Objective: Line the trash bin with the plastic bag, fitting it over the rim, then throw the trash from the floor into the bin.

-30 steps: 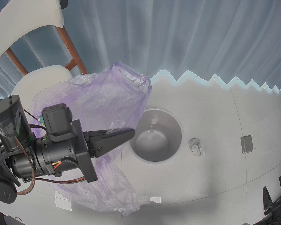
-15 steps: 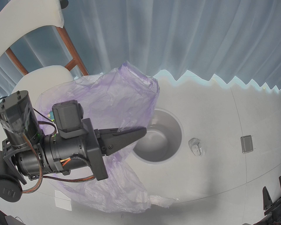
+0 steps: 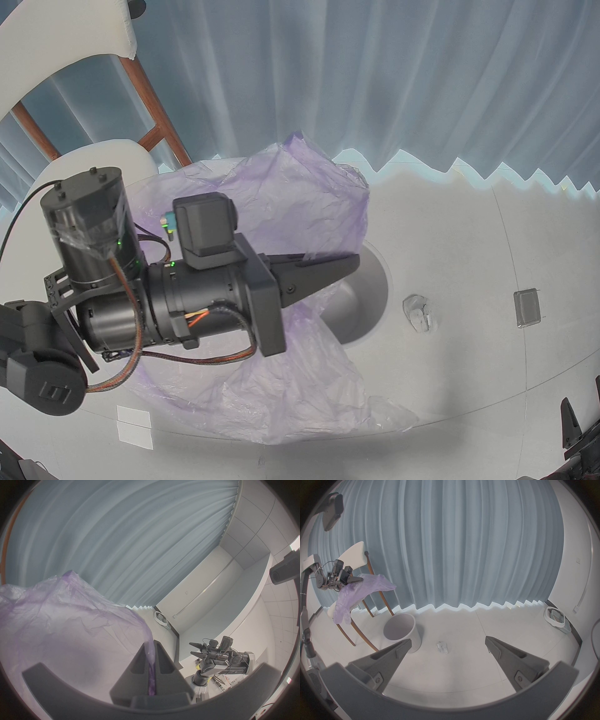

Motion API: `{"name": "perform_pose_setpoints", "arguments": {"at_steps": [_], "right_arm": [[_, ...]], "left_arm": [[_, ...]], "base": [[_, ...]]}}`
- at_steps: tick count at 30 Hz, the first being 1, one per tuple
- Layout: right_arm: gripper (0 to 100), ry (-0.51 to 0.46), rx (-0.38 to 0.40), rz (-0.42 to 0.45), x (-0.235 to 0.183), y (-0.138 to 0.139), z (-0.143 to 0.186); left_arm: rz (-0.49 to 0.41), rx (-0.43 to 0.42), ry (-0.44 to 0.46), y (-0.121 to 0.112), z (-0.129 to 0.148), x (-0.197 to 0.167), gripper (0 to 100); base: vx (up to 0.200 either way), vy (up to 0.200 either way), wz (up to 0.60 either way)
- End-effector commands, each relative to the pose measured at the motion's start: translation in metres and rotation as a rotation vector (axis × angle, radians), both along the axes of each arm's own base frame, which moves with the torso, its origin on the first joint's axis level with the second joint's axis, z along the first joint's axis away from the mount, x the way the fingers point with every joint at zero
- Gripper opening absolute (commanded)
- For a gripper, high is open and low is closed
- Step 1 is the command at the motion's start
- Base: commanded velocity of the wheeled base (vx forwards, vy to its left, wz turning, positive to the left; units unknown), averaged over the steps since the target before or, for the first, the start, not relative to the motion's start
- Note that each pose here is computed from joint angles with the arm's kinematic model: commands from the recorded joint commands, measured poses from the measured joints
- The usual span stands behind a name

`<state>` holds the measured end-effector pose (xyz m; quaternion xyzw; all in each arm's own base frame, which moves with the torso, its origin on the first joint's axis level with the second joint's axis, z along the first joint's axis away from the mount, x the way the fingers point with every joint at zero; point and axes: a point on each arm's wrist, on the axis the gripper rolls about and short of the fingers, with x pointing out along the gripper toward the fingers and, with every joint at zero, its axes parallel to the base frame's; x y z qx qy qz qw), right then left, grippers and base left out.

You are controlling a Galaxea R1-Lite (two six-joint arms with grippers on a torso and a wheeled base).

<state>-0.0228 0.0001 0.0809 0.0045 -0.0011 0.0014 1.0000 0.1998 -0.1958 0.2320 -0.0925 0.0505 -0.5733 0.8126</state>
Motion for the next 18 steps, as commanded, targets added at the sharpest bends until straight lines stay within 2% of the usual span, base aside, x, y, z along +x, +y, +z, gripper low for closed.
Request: {"name": "perform_pose_setpoints", "arguments": {"at_steps": [1,8,14,18], "right_arm": [[100,-0.001,0.000,0.000,0.000,0.000,-0.005],[100,-0.001,0.000,0.000,0.000,0.000,-0.005],[100,-0.001,0.000,0.000,0.000,0.000,-0.005],[100,-0.001,0.000,0.000,0.000,0.000,-0.005]], "left_arm": [[-0.012,0.015,0.014,-0.016,-0.010,0.012,0],[-0.019,0.001,-0.001,-0.029,-0.008,0.024,0],[-0.070,-0.007,-0.011,-0.031,-0.004,0.024,0],[-0.070,-0.013,-0.018,-0.034,-0.003,0.029,0]], "base": [[0.000,0.000,0.00],[0.000,0.000,0.00],[0.000,0.000,0.00],[0.000,0.000,0.00]]}}
